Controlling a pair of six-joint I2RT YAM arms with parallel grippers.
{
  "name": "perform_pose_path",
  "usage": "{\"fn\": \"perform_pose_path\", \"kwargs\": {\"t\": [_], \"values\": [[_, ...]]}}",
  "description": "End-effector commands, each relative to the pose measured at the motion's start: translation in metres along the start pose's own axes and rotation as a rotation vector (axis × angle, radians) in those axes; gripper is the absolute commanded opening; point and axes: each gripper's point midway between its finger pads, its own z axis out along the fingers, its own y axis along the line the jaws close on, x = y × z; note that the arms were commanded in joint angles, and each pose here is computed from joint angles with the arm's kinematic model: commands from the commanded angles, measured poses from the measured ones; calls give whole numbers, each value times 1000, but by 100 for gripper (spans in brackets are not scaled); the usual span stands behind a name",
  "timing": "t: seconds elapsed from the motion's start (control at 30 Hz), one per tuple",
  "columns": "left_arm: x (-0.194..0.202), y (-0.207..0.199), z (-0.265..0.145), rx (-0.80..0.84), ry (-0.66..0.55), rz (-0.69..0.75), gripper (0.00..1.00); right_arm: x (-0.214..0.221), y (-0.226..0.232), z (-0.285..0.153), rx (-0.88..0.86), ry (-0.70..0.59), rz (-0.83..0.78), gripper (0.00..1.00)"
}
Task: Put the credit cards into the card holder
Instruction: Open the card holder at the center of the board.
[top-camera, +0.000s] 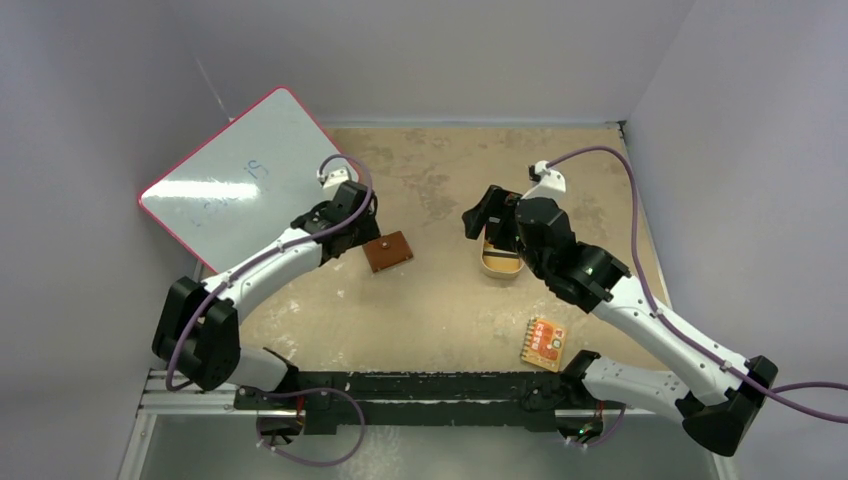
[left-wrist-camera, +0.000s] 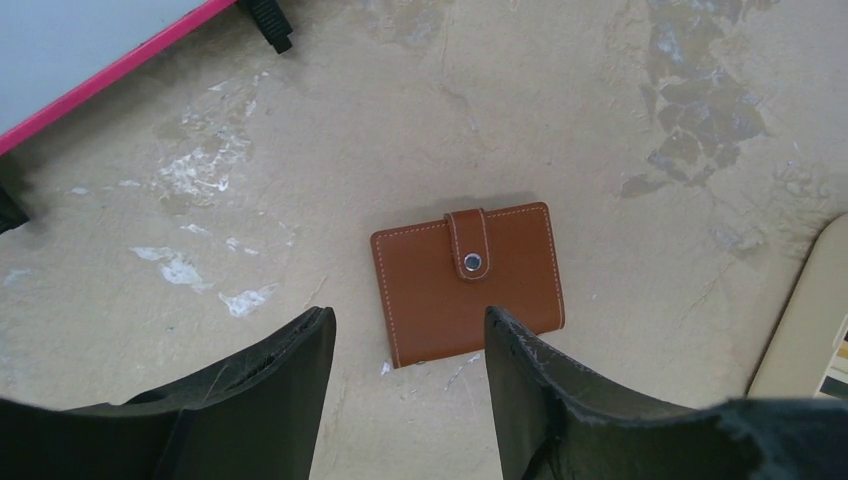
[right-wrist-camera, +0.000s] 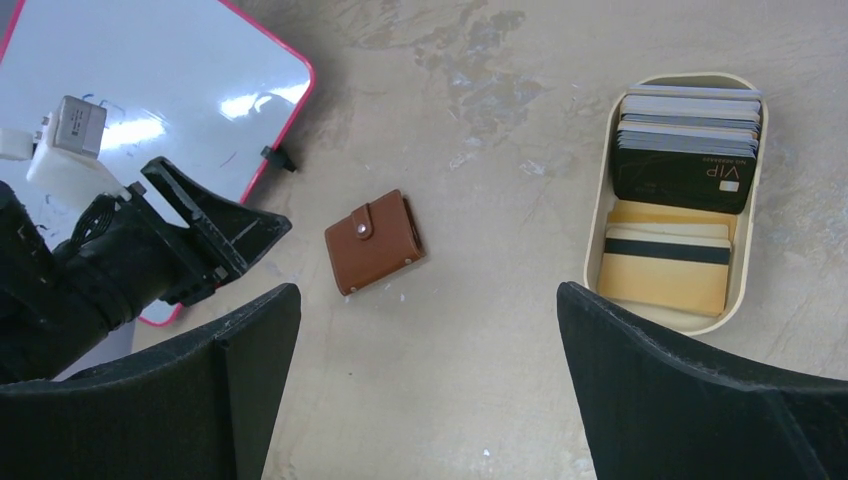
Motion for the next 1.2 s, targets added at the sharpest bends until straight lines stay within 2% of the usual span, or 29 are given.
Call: {"fn": "perform_pose_path", "kwargs": {"t": [0.0, 0.3, 0.57, 0.67, 0.73, 0.83, 0.9, 0.93, 0.97, 1.17], "values": [[-3, -12, 9, 43, -21, -58, 55, -13, 10, -2, -43, -36, 0, 99], [43, 2, 40, -2, 73, -59, 52, -4, 5, -2, -38, -15, 16, 99], [66, -9, 61, 71, 110, -70, 52, 4, 0, 0, -12, 16, 4, 99], [71, -11, 67, 81, 123, -59, 48, 5, -2, 1, 0, 17, -3, 99], [74, -9, 71, 68, 128, -46, 41, 7, -5, 2, 13, 20, -7, 99], [72, -10, 73, 66, 127, -14, 23, 11, -10, 4, 33, 27, -14, 99], [71, -18, 69, 110, 145, 19, 7, 14, -11, 5, 35, 34, -18, 99], [69, -23, 66, 137, 148, 35, 3, 15, -11, 5, 35, 38, -22, 99], [68, -28, 61, 168, 153, 46, 0, 16, -11, 6, 34, 43, -27, 99], [62, -60, 23, 378, 202, 69, 0, 28, -10, 14, 33, 103, -103, 99]]}}
